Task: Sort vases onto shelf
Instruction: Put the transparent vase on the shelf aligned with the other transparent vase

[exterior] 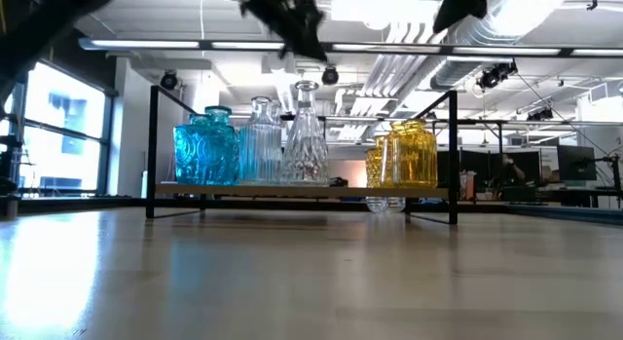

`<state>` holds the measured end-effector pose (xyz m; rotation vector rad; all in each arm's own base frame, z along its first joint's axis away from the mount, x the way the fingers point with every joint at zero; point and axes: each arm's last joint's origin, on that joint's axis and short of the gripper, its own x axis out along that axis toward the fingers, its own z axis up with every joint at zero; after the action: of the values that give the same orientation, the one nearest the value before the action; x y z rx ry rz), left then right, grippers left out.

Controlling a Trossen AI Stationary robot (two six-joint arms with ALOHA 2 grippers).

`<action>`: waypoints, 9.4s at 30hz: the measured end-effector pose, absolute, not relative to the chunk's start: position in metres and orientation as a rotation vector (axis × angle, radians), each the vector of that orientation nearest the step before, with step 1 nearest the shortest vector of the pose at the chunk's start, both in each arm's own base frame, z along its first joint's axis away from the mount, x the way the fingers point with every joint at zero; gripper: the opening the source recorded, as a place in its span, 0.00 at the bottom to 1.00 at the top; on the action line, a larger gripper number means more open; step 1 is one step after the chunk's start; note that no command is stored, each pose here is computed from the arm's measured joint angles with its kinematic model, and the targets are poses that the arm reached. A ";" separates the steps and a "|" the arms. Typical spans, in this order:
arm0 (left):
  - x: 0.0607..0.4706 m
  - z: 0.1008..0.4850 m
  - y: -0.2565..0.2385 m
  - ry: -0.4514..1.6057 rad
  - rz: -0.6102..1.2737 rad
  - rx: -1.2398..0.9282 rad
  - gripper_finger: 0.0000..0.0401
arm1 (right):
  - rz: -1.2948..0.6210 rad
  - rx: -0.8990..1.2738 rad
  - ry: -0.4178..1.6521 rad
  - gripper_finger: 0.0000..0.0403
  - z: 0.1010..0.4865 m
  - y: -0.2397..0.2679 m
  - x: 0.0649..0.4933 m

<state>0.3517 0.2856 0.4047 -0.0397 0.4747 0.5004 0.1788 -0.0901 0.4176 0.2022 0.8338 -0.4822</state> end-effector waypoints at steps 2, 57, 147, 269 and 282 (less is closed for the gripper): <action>0.337 0.436 0.267 0.406 0.500 -0.017 0.00 | -0.473 0.231 0.783 0.00 0.420 -0.111 0.171; 0.246 0.551 0.100 0.201 0.578 0.046 0.00 | -0.358 1.274 0.719 0.52 0.174 -0.378 0.142; 0.248 0.557 0.095 0.112 0.562 -0.062 0.00 | -0.248 1.132 0.805 0.52 0.136 -0.367 0.210; 0.101 0.175 0.270 0.581 1.016 -1.090 0.00 | -0.397 0.485 0.221 0.00 0.464 -0.073 0.207; 0.102 0.161 0.275 0.661 1.078 -1.032 0.00 | -0.374 0.497 0.224 0.00 0.464 -0.053 0.213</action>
<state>0.1024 0.2751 0.1610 -1.0322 0.6612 1.0783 0.2127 -0.0526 0.4641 0.4974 0.2244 -0.3744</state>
